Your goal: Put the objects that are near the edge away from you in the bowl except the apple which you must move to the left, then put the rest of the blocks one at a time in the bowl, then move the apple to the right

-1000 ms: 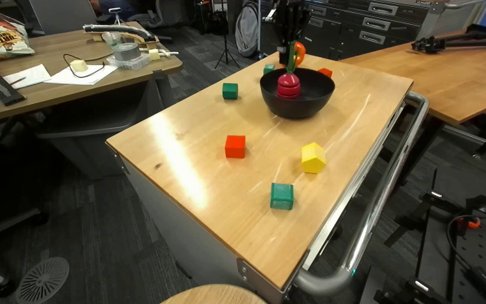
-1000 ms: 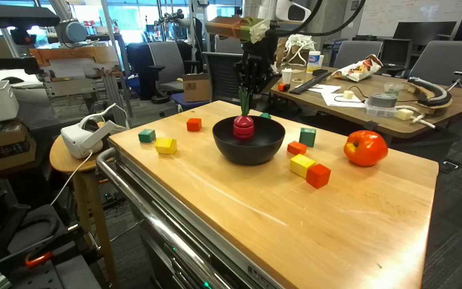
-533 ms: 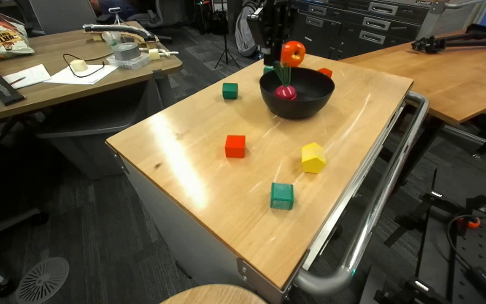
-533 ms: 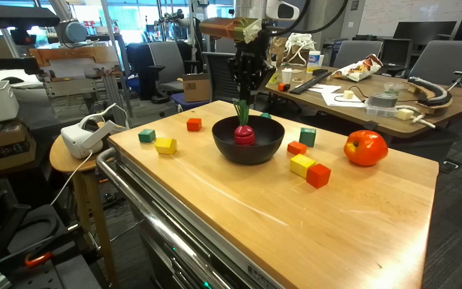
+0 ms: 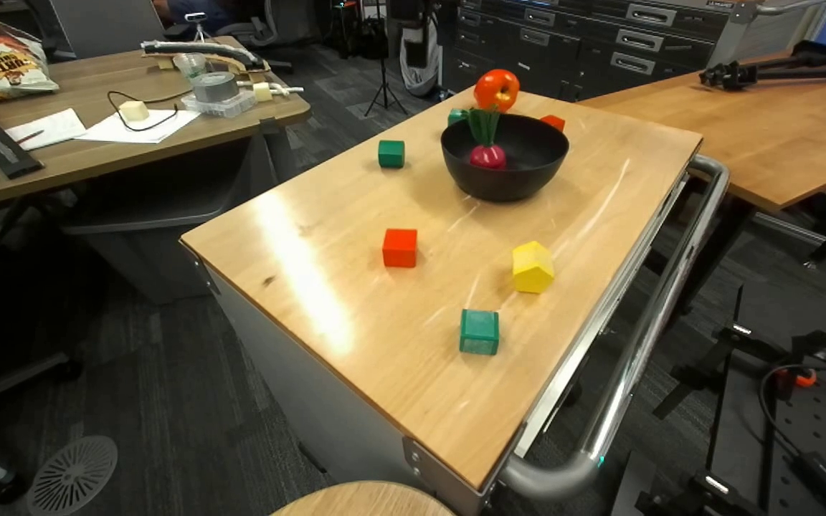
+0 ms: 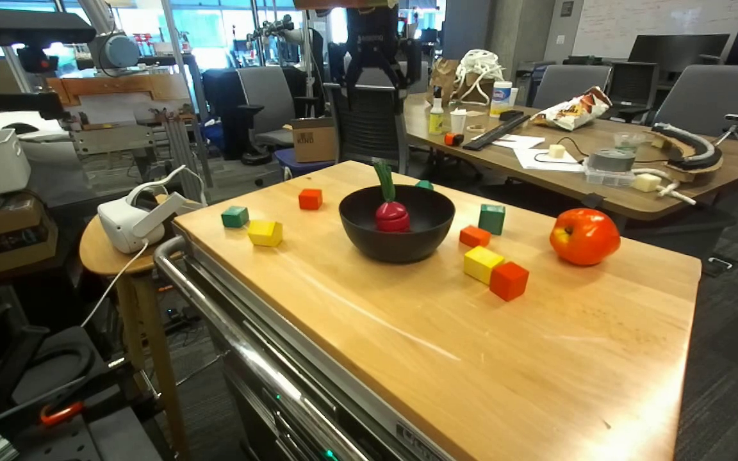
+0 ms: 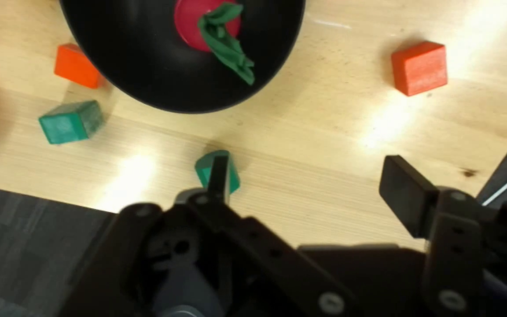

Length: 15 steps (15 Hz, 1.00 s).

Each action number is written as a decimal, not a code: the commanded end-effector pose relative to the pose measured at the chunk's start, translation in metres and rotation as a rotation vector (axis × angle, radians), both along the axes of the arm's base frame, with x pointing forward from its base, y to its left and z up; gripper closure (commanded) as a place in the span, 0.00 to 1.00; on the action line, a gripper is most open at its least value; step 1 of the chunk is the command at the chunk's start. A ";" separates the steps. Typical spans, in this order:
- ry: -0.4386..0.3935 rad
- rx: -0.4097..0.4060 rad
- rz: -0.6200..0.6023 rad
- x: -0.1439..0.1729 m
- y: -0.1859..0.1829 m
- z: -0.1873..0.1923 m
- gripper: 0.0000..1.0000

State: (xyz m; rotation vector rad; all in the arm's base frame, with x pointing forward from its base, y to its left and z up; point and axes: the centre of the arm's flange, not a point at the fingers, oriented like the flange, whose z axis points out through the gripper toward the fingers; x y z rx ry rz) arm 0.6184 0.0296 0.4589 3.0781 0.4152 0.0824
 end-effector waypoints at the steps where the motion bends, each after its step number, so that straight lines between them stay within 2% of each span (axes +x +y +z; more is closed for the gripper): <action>1: -0.002 0.016 0.049 0.000 0.007 0.002 0.08; 2: -0.004 0.029 0.084 0.000 0.011 0.004 0.00; 6: -0.006 0.033 0.118 0.001 0.012 0.005 0.00; 7: -0.039 0.010 0.135 0.004 0.014 0.001 0.00; 8: -0.062 -0.033 0.165 0.011 0.017 -0.005 0.00; 11: -0.081 -0.082 0.233 0.037 0.021 -0.028 0.00; 15: -0.070 -0.109 0.264 0.077 0.015 -0.072 0.00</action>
